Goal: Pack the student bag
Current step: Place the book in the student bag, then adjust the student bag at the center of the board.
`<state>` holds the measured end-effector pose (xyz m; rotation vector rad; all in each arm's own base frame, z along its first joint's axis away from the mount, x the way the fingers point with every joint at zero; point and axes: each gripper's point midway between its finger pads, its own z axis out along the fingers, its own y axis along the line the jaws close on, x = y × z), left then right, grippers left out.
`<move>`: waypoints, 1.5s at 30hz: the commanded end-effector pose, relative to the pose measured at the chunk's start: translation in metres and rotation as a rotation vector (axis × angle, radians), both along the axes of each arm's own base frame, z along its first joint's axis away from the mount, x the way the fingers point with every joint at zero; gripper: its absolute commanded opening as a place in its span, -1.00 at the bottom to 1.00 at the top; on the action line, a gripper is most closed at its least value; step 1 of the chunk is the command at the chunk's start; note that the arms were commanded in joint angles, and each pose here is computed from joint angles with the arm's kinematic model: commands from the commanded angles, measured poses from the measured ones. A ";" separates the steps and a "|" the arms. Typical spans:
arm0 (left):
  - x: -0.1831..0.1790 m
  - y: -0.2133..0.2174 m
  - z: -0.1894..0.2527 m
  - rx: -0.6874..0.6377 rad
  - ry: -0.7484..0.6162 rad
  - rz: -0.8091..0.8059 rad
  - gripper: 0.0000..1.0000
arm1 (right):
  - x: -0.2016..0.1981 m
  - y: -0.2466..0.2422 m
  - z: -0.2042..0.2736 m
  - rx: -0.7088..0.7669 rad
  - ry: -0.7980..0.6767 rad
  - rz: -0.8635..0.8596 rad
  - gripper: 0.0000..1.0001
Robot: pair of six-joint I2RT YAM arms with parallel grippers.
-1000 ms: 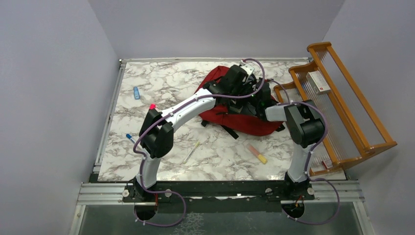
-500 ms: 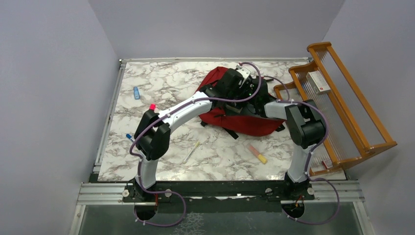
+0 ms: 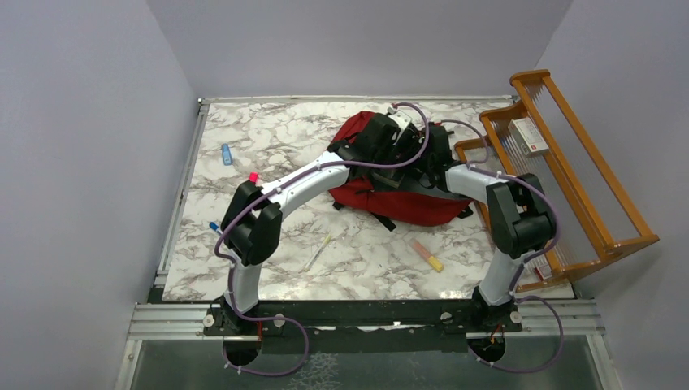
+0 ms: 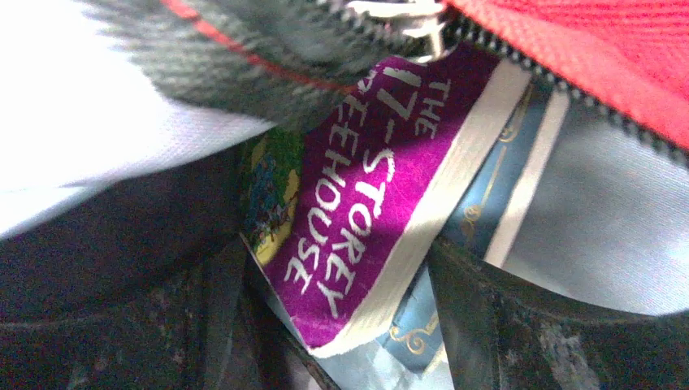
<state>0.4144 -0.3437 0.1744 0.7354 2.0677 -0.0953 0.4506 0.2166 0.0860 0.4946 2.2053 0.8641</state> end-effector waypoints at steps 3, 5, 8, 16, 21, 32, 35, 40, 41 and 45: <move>-0.001 0.016 0.025 -0.013 -0.042 0.014 -1.00 | -0.014 -0.026 0.026 -0.161 -0.078 -0.015 0.75; -0.001 0.018 0.025 -0.005 -0.043 0.014 -1.00 | -0.025 -0.034 0.026 -0.200 -0.076 -0.009 0.75; 0.001 0.025 0.024 0.021 -0.053 0.019 -1.00 | -0.045 -0.050 0.021 -0.252 -0.060 -0.032 0.75; 0.019 0.065 0.017 0.069 -0.053 0.091 -1.00 | -0.084 -0.078 0.040 -0.301 -0.129 -0.083 0.71; 0.034 0.089 0.018 0.092 -0.065 0.153 -1.00 | -0.096 -0.078 0.062 -0.275 -0.183 -0.064 0.70; 0.060 0.132 0.026 0.102 -0.085 0.258 -1.00 | -0.111 -0.077 0.070 -0.262 -0.184 -0.033 0.68; 0.064 0.132 0.030 0.091 -0.092 0.255 -1.00 | -0.115 -0.073 0.070 -0.249 -0.175 -0.009 0.68; 0.049 0.097 0.051 -0.091 -0.072 0.121 -0.96 | -0.118 -0.075 0.078 -0.244 -0.192 -0.014 0.69; 0.043 0.088 0.055 -0.140 -0.072 0.083 -0.88 | -0.118 -0.075 0.080 -0.245 -0.200 -0.018 0.69; 0.009 0.052 0.060 -0.295 -0.020 -0.095 -0.35 | -0.119 -0.077 0.090 -0.239 -0.238 -0.030 0.68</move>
